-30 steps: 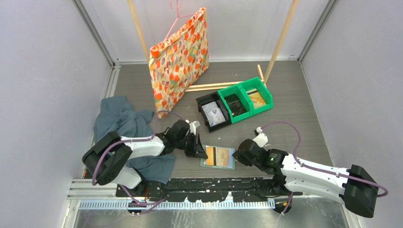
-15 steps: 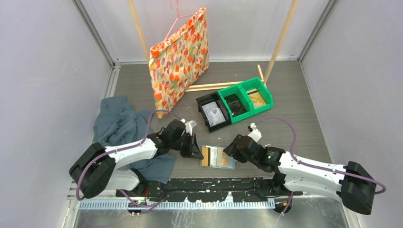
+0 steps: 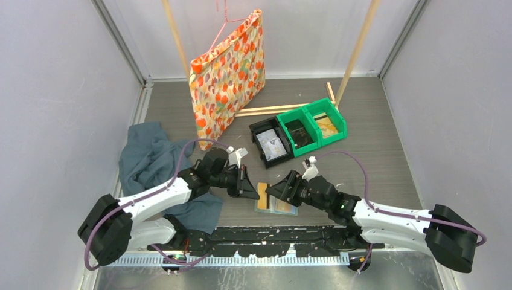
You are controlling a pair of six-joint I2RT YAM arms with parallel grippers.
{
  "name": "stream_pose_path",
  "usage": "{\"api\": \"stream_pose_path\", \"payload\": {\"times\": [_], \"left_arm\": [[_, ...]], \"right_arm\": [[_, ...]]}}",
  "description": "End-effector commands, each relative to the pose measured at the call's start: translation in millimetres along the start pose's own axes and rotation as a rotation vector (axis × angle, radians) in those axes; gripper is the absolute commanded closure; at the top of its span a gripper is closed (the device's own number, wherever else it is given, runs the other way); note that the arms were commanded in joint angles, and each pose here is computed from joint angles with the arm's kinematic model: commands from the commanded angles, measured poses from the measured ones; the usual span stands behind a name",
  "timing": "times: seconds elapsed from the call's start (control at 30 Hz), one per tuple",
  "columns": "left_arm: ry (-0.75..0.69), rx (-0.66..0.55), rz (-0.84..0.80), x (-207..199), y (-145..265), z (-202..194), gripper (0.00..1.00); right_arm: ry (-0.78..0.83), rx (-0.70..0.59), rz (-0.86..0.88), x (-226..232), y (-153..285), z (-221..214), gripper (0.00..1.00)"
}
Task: Take the credit cards out of the card holder
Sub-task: Remove the credit card from the card holder, then place the credit card in the storage box.
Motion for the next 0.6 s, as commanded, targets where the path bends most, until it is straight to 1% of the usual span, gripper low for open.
{"api": "stream_pose_path", "payload": {"times": [0.0,0.13,0.23,0.27,0.33,0.43,0.47,0.57], "left_arm": [[-0.012,-0.038,-0.139,-28,18,12,0.99],[-0.007,-0.053,-0.192,-34,24,14,0.99],[-0.006,-0.048,-0.202,-35,25,15,1.00],[-0.005,-0.046,-0.205,-36,25,15,1.00],[-0.003,-0.043,-0.210,-36,25,15,0.99],[0.003,-0.036,-0.214,-35,24,15,0.99],[0.005,-0.031,-0.218,-34,24,14,0.99],[0.016,-0.018,-0.245,-33,22,13,1.00]], "right_arm": [[0.000,0.028,0.182,20,3,-1,0.27],[-0.014,0.061,0.266,23,9,-4,0.26],[-0.027,0.051,0.312,24,14,-4,0.29],[-0.030,0.046,0.324,23,16,-4,0.32],[-0.030,0.038,0.351,25,20,-3,0.43],[-0.022,0.037,0.363,25,22,-3,0.55],[-0.023,0.038,0.364,25,23,-3,0.57],[-0.014,0.043,0.375,28,23,-3,0.59]]}}
Point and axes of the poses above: each gripper's point midway between its finger pads, its own y axis back along the fingers, its own x axis along the line the jaws close on, z = x × y, the point moved 10 cm from there along y, back along the fingers, and after that the axes turned 1 degree about -y, right-handed, at the moved point
